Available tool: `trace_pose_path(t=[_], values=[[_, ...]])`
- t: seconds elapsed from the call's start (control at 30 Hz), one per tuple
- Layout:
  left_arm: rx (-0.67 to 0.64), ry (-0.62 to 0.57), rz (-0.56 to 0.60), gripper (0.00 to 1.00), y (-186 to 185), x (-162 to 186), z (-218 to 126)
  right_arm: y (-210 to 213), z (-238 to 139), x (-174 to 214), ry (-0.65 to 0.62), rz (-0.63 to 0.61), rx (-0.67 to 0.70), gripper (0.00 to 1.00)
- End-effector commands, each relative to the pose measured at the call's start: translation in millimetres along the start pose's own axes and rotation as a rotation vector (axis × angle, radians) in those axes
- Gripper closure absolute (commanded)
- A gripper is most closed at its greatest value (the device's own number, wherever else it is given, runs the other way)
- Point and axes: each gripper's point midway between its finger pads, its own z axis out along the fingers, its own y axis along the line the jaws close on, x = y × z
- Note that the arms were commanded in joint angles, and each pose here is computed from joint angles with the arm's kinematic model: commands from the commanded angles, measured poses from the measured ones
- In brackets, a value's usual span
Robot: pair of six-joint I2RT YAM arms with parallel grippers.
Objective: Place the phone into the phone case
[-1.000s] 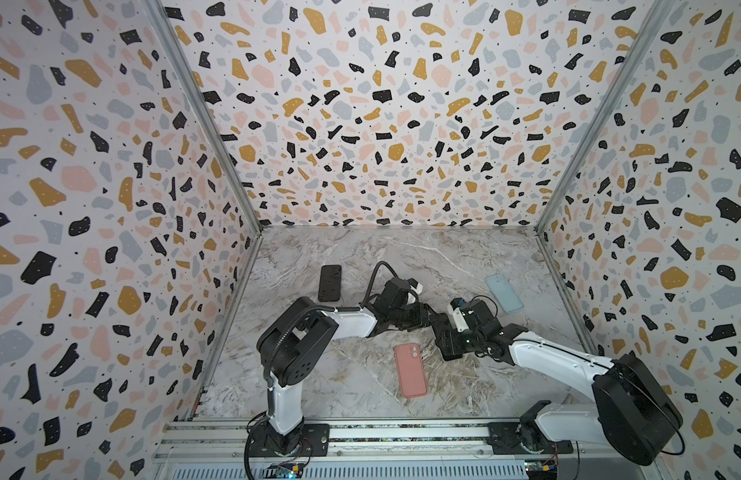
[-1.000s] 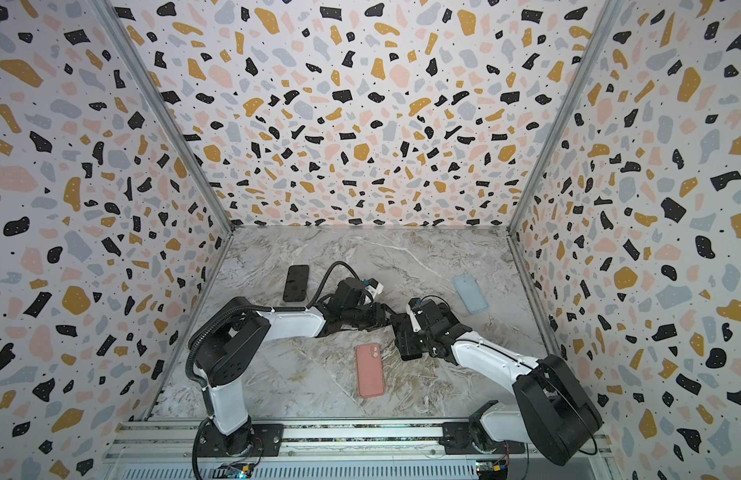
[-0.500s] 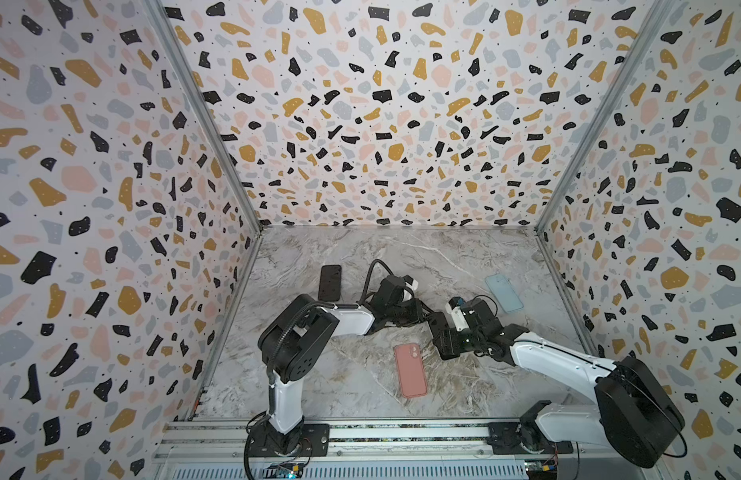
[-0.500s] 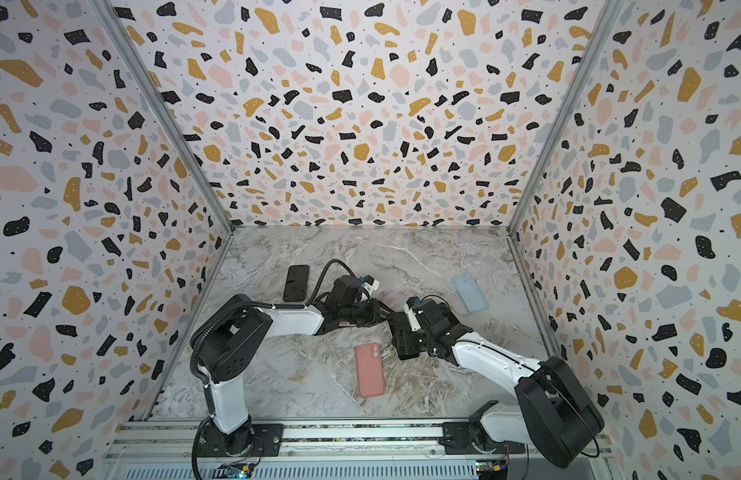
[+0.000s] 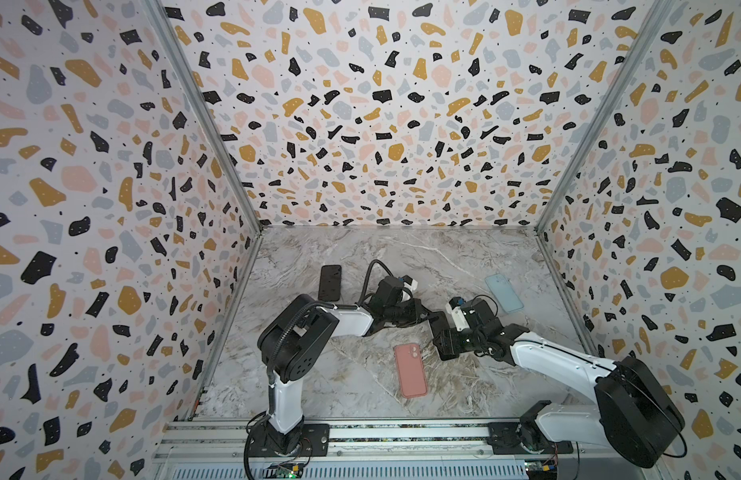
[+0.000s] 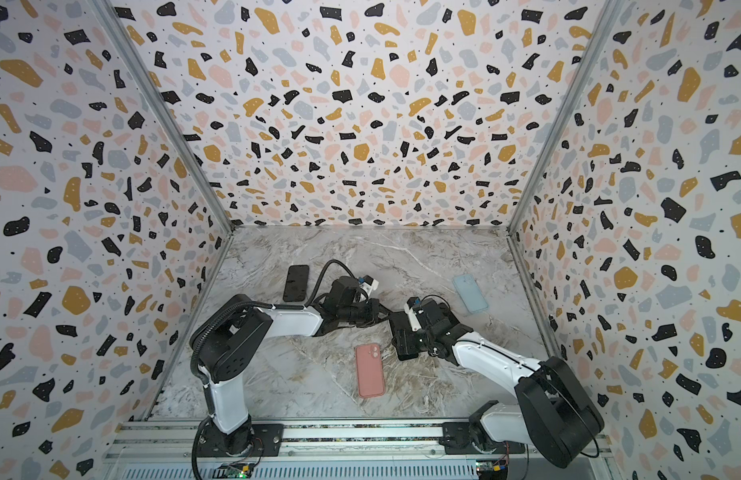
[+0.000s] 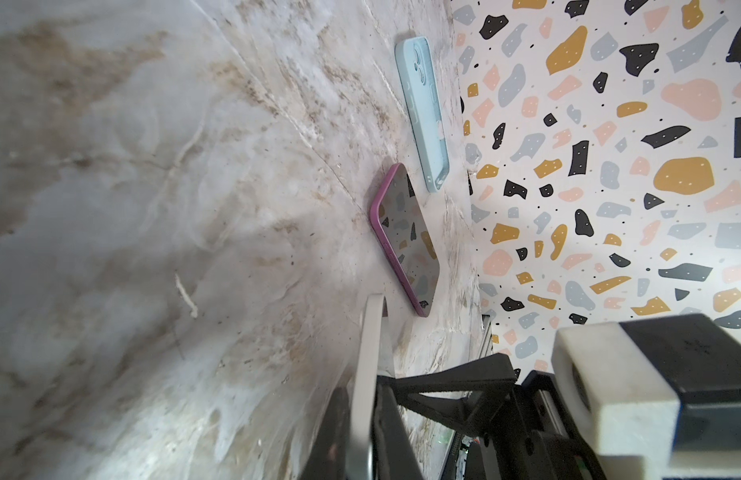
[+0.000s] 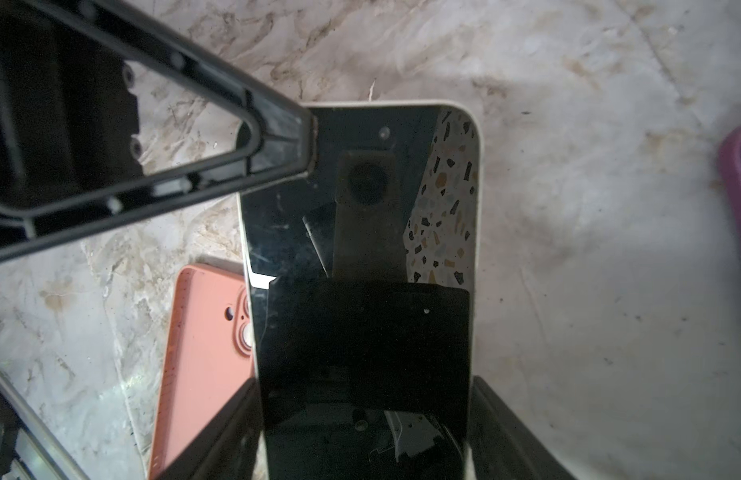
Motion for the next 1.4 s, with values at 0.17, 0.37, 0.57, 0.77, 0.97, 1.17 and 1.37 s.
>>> trace_pose_path(t=[0.17, 0.37, 0.57, 0.77, 0.97, 1.17, 1.37], values=[[0.018, -0.018, 0.003, 1.00, -4, 1, -6, 19, -16, -27, -0.087, -0.064, -0.052, 0.32], [0.025, -0.033, -0.007, 1.00, -10, -4, -8, 22, -29, -32, -0.106, -0.074, -0.044, 0.19], [0.069, -0.068, -0.038, 1.00, -23, -11, -14, 24, -51, -29, -0.130, -0.033, -0.053, 0.16], [0.173, -0.113, -0.117, 1.00, -40, -18, -22, 23, -80, -29, -0.194, 0.144, -0.084, 0.17], [0.307, -0.185, -0.207, 1.00, -62, -30, -41, 15, -98, -19, -0.279, 0.405, -0.254, 0.21], [0.403, -0.241, -0.291, 1.00, -71, -37, -54, 4, -101, -9, -0.321, 0.634, -0.433, 0.25], [0.455, -0.285, -0.338, 1.00, -72, -39, -63, -9, -99, -4, -0.326, 0.763, -0.526, 0.25]])
